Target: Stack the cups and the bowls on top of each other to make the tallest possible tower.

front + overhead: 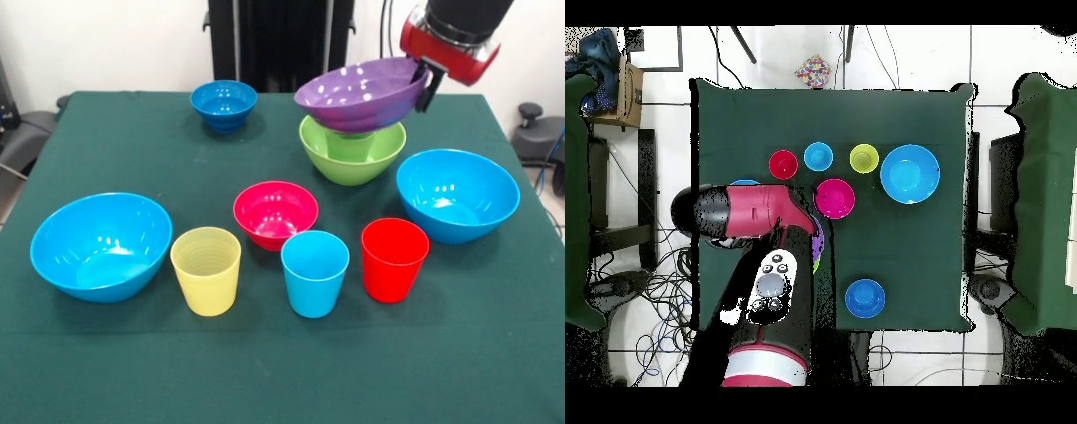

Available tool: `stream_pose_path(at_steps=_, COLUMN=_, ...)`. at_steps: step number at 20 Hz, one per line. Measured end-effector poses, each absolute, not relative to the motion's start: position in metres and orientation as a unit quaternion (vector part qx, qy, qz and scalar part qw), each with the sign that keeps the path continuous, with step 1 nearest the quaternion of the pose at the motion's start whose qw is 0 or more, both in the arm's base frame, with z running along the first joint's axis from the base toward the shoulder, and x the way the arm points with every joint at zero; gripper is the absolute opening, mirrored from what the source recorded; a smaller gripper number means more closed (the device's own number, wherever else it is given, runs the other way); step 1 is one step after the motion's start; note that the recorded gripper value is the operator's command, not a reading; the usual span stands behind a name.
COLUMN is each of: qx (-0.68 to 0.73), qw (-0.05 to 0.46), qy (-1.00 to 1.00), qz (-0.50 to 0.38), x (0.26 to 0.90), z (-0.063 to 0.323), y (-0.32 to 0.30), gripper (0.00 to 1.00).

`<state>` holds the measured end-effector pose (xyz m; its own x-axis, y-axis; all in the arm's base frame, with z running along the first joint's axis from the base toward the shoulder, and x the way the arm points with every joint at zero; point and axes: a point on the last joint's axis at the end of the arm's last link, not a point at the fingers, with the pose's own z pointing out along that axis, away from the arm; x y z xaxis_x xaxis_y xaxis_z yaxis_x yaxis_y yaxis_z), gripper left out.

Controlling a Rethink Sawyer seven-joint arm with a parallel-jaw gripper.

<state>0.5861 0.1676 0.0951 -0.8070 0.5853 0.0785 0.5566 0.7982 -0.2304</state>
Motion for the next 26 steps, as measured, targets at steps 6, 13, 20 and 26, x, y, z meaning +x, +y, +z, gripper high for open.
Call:
stream_pose_path(at_steps=6, qx=-0.303, qw=0.088, qy=-0.943, qz=0.108, x=0.568, z=0.073, y=0.163, gripper=0.00)
stream_pose_path(at_steps=13, qx=-0.307, qw=0.095, qy=-0.940, qz=0.114, x=0.563, z=0.072, y=0.156, gripper=0.00)
stream_pose_path(at_steps=20, qx=-0.311, qw=0.095, qy=-0.938, qz=0.118, x=0.563, z=0.077, y=0.150, gripper=0.00)
stream_pose_path(at_steps=26, qx=-0.315, qw=0.094, qy=-0.936, qz=0.123, x=0.562, z=0.077, y=0.144, gripper=0.00)
